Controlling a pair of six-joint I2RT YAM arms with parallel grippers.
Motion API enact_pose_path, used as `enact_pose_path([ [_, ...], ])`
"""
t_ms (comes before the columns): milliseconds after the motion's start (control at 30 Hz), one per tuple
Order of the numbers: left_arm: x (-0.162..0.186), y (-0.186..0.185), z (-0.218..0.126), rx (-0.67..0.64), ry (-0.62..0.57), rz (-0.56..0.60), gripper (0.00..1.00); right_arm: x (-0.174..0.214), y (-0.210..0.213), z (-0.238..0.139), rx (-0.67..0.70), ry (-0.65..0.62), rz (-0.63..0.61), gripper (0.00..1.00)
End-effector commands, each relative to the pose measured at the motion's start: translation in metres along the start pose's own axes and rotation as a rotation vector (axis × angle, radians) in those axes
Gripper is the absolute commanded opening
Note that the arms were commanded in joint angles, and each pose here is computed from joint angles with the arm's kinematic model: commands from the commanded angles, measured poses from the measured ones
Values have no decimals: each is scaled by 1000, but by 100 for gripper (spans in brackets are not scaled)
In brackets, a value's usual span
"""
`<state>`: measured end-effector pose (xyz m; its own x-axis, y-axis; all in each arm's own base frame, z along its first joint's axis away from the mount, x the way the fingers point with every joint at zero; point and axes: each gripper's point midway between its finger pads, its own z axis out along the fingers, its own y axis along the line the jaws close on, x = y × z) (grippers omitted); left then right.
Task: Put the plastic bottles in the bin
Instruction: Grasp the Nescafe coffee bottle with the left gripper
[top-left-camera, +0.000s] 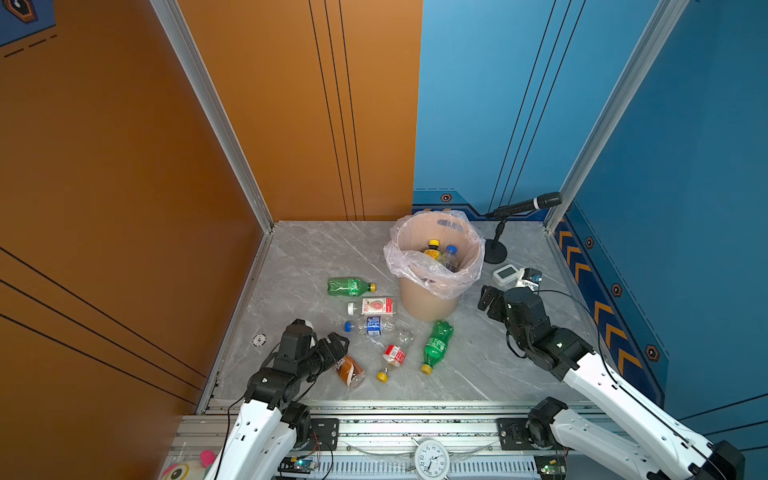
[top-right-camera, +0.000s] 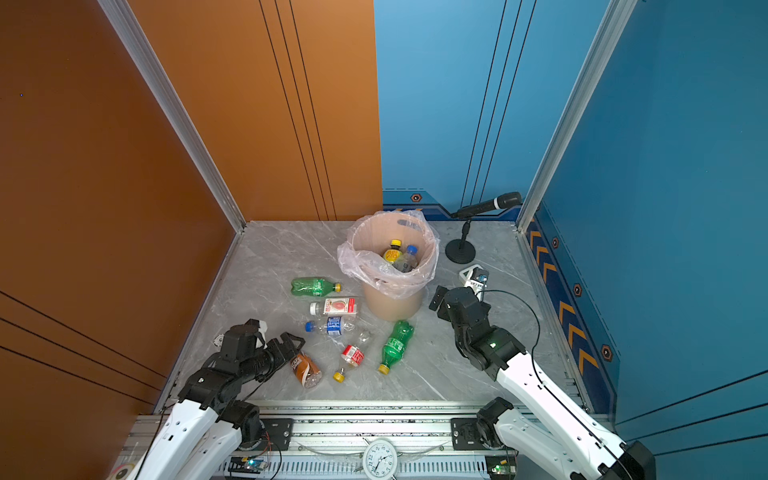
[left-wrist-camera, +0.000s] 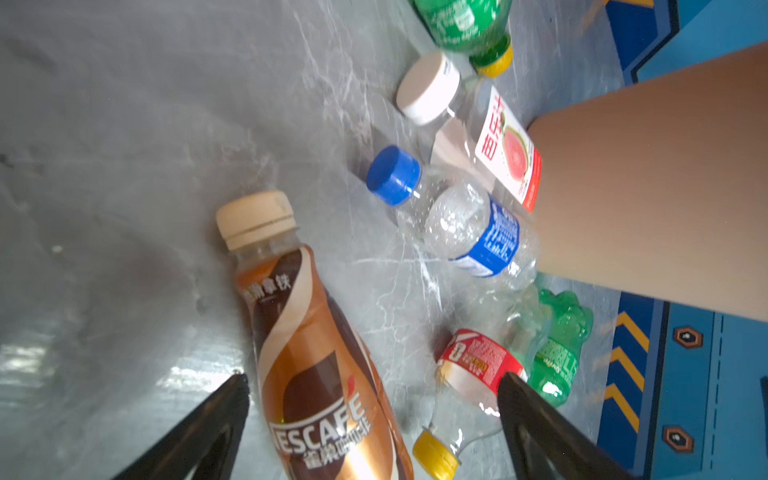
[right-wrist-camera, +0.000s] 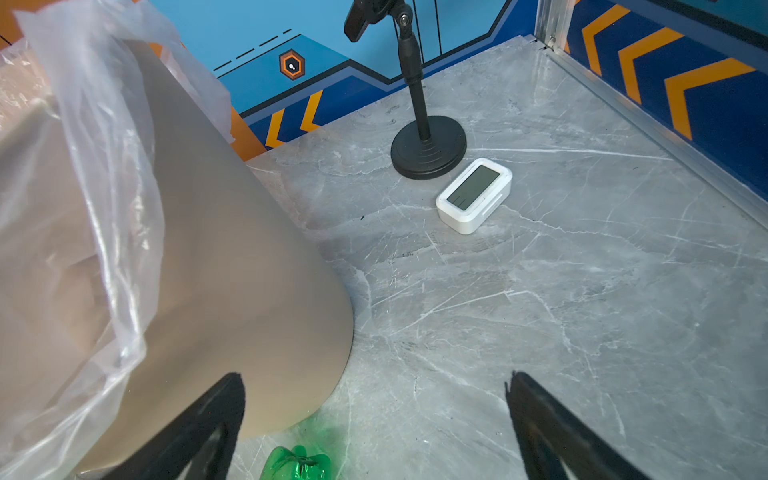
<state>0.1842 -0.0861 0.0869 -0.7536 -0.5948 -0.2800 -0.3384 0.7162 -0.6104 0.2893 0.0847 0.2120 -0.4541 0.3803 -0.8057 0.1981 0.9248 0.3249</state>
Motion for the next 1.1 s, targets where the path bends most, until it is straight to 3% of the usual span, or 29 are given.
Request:
enact_pose_path([
  [0,18,14,6,-55,44,-28,94,-8,7,0,-27,-14,40,100],
  [567,33,11,33,-81,56,13,89,-6,-1,-2,-28,-19,60,100],
  [867,34,12,41,-66,45,-12,66,-3,-7,-2,-20,-18,70,100],
  [1067,28,3,35,-37,20,-11,62,-3,-7,-1,-22,-19,75,100],
])
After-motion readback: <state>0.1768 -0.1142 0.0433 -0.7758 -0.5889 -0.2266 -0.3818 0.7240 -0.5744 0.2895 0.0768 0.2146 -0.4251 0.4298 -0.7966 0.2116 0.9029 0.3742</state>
